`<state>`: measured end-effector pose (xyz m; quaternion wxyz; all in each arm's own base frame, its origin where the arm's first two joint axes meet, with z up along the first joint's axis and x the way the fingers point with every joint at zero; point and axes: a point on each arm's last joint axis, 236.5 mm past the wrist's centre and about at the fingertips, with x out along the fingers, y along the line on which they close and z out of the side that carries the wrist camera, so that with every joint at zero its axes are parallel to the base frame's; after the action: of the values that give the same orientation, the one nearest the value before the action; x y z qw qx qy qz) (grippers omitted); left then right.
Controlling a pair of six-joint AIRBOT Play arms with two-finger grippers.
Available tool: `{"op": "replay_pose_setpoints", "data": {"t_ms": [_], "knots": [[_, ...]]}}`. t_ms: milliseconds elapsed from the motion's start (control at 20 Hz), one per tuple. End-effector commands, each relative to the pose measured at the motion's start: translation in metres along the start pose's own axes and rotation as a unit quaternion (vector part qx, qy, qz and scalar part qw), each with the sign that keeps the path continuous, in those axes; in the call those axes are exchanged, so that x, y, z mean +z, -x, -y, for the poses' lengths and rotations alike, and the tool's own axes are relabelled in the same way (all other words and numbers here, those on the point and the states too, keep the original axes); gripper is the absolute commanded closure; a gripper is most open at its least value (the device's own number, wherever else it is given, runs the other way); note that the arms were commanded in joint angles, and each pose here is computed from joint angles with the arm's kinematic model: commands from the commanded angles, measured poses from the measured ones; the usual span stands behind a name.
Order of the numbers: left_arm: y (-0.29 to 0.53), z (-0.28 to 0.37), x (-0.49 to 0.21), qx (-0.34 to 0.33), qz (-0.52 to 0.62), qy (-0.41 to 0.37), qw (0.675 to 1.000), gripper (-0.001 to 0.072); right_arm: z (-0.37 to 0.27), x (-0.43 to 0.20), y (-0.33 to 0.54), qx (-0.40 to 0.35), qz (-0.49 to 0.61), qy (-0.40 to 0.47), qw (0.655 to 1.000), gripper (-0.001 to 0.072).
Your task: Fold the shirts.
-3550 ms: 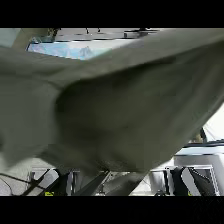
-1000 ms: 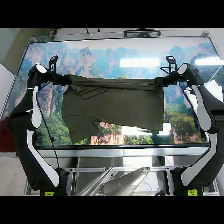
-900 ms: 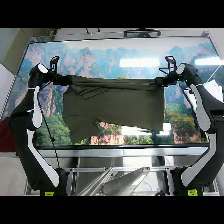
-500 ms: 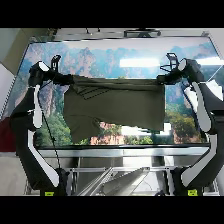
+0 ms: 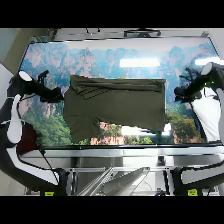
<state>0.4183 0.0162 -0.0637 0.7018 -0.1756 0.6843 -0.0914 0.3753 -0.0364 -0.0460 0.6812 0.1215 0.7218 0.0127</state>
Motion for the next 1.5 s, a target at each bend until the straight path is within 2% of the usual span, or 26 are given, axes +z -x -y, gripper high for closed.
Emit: {"op": "replay_pose_setpoints", "data": {"t_ms": [0,250,500,700,900,1200,1450], "knots": [[-0.01,-0.02,-0.069,-0.004,-0.023,0.054,0.998,0.0414,0.0,-0.064,-0.024,0.04,0.0,-0.053,0.998,0.0347],[-0.019,-0.023,-0.123,-0.011,-0.04,0.085,0.996,0.0414,-0.046,-0.093,-0.074,0.163,0.004,-0.068,0.984,0.0347],[-0.04,-0.021,-0.152,-0.005,-0.045,0.091,0.995,0.0414,-0.057,-0.094,-0.102,0.199,-0.015,-0.067,0.978,0.0348],[-0.057,-0.012,-0.136,0.008,-0.005,0.069,0.998,0.0414,-0.085,-0.08,-0.097,0.255,0.009,-0.054,0.965,0.0348],[-0.063,0.025,-0.098,-0.029,0.068,0.048,0.996,0.0413,-0.094,-0.08,-0.098,0.256,0.01,-0.045,0.966,0.0349],[-0.058,0.026,-0.116,-0.027,0.022,0.014,0.999,0.0413,-0.095,-0.08,-0.098,0.256,0.01,-0.042,0.966,0.0348],[-0.054,0.009,-0.124,-0.047,0.017,0.054,0.997,0.0414,-0.097,-0.083,-0.097,0.259,0.005,-0.041,0.965,0.0349]]}}
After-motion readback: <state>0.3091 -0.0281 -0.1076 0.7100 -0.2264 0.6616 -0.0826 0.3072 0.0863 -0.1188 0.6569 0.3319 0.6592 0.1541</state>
